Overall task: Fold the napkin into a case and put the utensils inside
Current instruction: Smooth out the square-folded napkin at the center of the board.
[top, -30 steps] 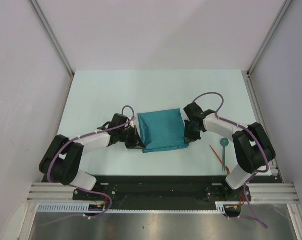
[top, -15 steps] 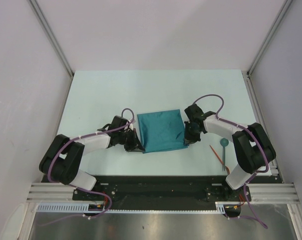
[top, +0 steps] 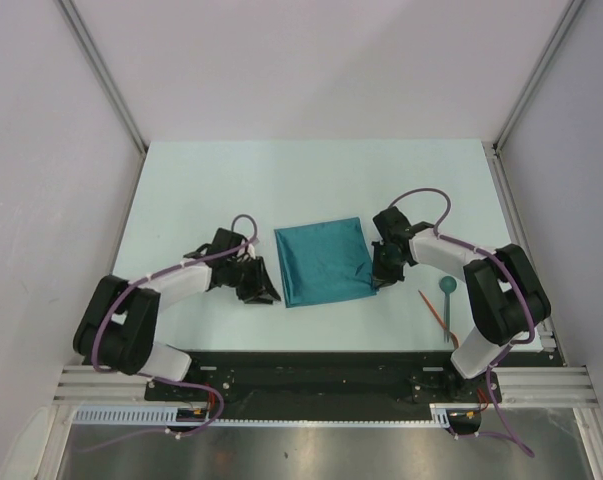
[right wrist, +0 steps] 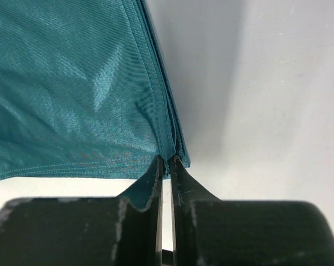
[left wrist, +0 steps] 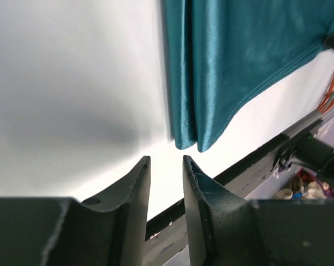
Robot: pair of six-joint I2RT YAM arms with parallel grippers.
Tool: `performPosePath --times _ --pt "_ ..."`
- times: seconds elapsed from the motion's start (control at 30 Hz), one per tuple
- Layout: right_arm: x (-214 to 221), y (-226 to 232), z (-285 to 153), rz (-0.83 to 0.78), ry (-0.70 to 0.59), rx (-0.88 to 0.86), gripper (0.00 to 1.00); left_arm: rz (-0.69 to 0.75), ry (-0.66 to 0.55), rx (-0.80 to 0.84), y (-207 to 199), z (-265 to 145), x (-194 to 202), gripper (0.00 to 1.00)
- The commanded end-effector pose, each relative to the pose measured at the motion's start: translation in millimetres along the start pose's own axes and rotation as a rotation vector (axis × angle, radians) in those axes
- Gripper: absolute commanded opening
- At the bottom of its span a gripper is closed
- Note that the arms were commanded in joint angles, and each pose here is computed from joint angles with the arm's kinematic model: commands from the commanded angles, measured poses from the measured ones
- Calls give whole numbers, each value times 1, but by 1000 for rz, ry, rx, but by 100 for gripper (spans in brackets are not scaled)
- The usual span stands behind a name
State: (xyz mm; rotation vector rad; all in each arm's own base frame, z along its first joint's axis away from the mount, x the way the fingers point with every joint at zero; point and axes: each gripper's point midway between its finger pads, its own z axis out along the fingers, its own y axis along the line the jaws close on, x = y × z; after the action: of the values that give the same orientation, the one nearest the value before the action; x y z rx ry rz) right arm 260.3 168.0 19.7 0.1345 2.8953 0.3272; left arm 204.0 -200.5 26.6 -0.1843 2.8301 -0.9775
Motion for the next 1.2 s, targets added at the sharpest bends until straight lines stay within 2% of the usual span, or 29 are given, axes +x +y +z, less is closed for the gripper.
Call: performPosePath --times 0.0,0.07,0.13,0.2,0.27,0.3,0.33,0.37,0.43,0.53,0.67,0.77,0.8,0.9,1.03,1.17 --pt "-1 5 -3 -21 -2 -57 8 92 -186 50 -25 -54 -51 33" --pt "-1 10 -3 -16 -7 -83 8 150 -258 127 -54 -68 -74 35" --pt "0 13 -3 -13 2 -98 8 167 -206 252 -86 -66 -81 34" --pt "2 14 -3 -16 11 -104 11 146 -105 315 -101 -44 -72 35" --pt "1 12 -8 -15 1 -98 18 189 -60 356 -117 -30 -64 35" --pt "-3 9 -11 -17 -17 -79 22 182 -43 354 -118 -24 -61 35" --pt "-7 7 -15 -17 -30 -69 31 160 -6 342 -112 -11 -56 33" --pt "-11 4 -23 -11 -47 -64 35 175 12 363 -116 -5 -51 31" --pt "-23 1 -34 -9 -88 -69 45 149 48 334 -102 10 -45 22" --pt "-45 4 -45 5 -137 -108 50 128 63 266 -77 18 -34 17" --pt "-53 34 -40 -10 -118 -255 49 105 40 182 -46 20 -27 15" --pt "-37 47 -24 0 -45 -351 43 88 39 171 -35 21 -21 15" --pt "-33 45 -18 7 -33 -353 37 82 47 167 -31 23 -18 14" --pt "-17 37 1 27 0 -361 28 63 51 159 -22 27 -12 12" --pt "-10 25 16 35 10 -339 24 41 27 122 -7 24 -14 11" --pt "-30 33 2 0 -44 -354 23 56 4 115 -9 14 -16 11"
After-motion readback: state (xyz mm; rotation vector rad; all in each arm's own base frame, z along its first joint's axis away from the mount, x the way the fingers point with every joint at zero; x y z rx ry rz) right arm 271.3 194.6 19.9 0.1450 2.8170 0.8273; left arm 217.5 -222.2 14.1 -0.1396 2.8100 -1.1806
